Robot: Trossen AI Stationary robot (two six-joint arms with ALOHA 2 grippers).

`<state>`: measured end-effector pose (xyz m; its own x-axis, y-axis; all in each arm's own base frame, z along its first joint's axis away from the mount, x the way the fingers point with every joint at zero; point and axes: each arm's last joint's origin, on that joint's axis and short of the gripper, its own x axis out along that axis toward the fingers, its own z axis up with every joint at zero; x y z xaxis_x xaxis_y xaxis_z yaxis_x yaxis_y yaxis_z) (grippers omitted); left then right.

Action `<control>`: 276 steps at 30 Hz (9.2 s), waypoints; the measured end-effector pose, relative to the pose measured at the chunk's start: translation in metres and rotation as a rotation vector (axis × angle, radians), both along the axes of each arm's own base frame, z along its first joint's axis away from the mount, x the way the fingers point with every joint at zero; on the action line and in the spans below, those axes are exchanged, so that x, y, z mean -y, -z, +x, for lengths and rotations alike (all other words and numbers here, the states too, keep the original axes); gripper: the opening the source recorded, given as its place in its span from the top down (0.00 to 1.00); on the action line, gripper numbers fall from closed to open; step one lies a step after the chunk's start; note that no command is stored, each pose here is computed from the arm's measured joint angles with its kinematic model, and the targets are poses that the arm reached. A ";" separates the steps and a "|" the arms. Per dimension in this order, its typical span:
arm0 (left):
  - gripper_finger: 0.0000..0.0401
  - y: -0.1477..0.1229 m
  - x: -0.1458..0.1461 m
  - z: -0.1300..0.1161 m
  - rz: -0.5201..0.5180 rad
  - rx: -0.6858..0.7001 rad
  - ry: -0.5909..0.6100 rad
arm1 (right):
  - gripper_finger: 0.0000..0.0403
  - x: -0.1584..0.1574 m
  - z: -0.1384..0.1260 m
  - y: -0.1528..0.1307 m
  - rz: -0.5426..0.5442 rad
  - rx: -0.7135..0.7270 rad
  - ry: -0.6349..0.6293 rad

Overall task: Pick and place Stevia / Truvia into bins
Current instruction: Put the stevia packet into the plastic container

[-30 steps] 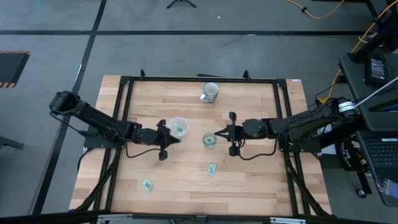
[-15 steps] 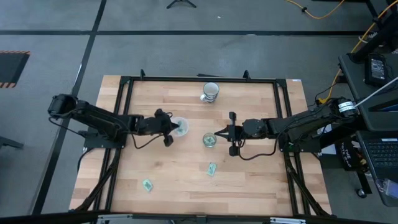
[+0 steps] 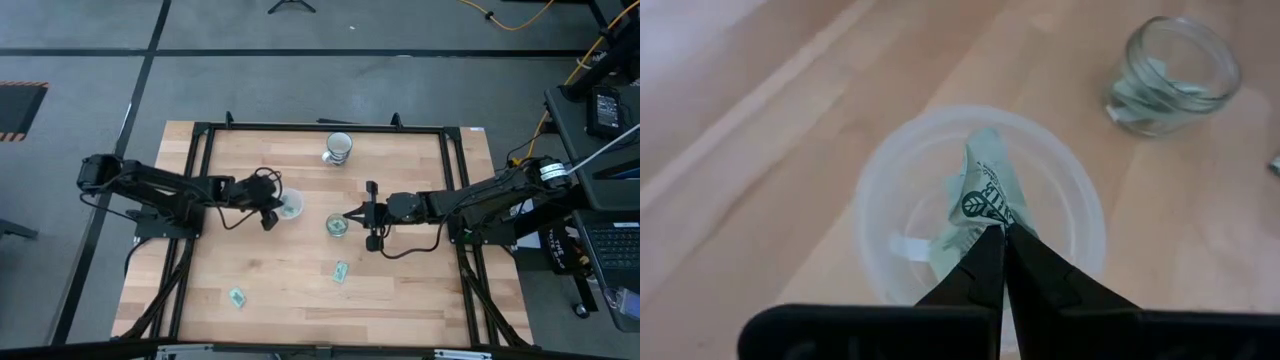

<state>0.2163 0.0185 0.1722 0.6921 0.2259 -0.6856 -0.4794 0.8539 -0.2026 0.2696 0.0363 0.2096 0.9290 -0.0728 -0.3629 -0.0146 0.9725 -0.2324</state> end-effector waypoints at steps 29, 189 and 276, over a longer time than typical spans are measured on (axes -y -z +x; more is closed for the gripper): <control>0.99 -0.002 -0.006 0.050 0.018 -0.300 0.090 | 0.96 0.001 0.000 0.001 -0.002 -0.014 0.002; 0.60 0.029 0.293 -0.002 -0.034 -0.766 -0.011 | 0.96 -0.025 0.009 0.015 0.075 0.035 -0.110; 0.99 -0.113 0.242 -0.017 0.565 -0.158 0.473 | 0.96 -0.026 0.010 0.011 0.100 0.070 -0.140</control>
